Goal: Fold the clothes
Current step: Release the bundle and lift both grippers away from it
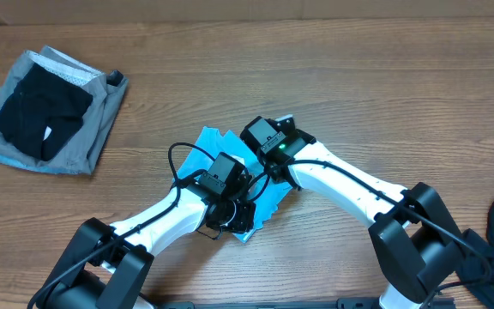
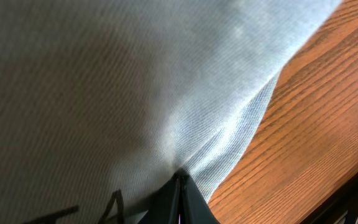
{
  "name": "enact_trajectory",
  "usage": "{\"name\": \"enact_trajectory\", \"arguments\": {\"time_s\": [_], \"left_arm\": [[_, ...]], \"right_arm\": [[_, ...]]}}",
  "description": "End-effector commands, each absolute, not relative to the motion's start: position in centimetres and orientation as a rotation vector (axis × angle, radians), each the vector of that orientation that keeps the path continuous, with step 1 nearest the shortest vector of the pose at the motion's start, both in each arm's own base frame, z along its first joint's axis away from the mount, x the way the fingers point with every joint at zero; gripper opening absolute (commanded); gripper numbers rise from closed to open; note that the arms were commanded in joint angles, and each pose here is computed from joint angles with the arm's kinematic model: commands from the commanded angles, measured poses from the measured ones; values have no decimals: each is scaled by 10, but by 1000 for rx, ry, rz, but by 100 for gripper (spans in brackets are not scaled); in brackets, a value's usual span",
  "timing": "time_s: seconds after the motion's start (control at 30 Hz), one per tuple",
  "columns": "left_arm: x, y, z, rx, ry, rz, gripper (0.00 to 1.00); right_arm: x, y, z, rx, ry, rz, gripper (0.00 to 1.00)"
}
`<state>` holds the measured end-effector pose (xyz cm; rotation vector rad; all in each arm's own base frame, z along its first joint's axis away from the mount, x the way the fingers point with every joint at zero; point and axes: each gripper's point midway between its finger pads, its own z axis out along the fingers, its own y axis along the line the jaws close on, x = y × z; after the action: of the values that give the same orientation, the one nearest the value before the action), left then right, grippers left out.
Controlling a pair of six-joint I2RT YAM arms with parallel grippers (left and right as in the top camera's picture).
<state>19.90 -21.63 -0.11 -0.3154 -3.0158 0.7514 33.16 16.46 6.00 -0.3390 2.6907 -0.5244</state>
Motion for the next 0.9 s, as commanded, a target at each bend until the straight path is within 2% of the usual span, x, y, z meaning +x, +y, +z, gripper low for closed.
{"name": "enact_trajectory", "arguments": {"time_s": [0.0, 0.13, 0.23, 0.27, 0.33, 0.47, 0.6, 0.7, 0.87], "left_arm": [[177, -171, -40, -227, -3021, 412, 4], [177, -171, -40, -226, -3018, 409, 4], [175, -170, -40, -225, -3014, 406, 4], [175, -170, -40, -223, -3009, 404, 6], [175, -174, -35, -222, -2995, 426, 17], [184, -185, 1, -302, -2987, 484, 27], [204, -169, 45, -356, -3105, 315, 34], [218, -147, 66, -354, -3200, 122, 33], [210, -154, 56, -326, -3156, 228, 33]], "right_arm": [[351, 149, 85, -324, 2549, -678, 16], [354, 147, 82, -281, 2575, -629, 16], [344, 150, 67, -187, 2708, -467, 22], [338, 153, 58, -138, 2796, -350, 24], [326, 165, 48, -88, 2943, -89, 25], [318, 183, 52, 33, 3082, 456, 25], [312, 207, 76, -117, 3035, 964, 25], [298, 225, 99, -262, 2953, 1285, 25], [274, 234, 81, -261, 3076, 1169, 27]]}}
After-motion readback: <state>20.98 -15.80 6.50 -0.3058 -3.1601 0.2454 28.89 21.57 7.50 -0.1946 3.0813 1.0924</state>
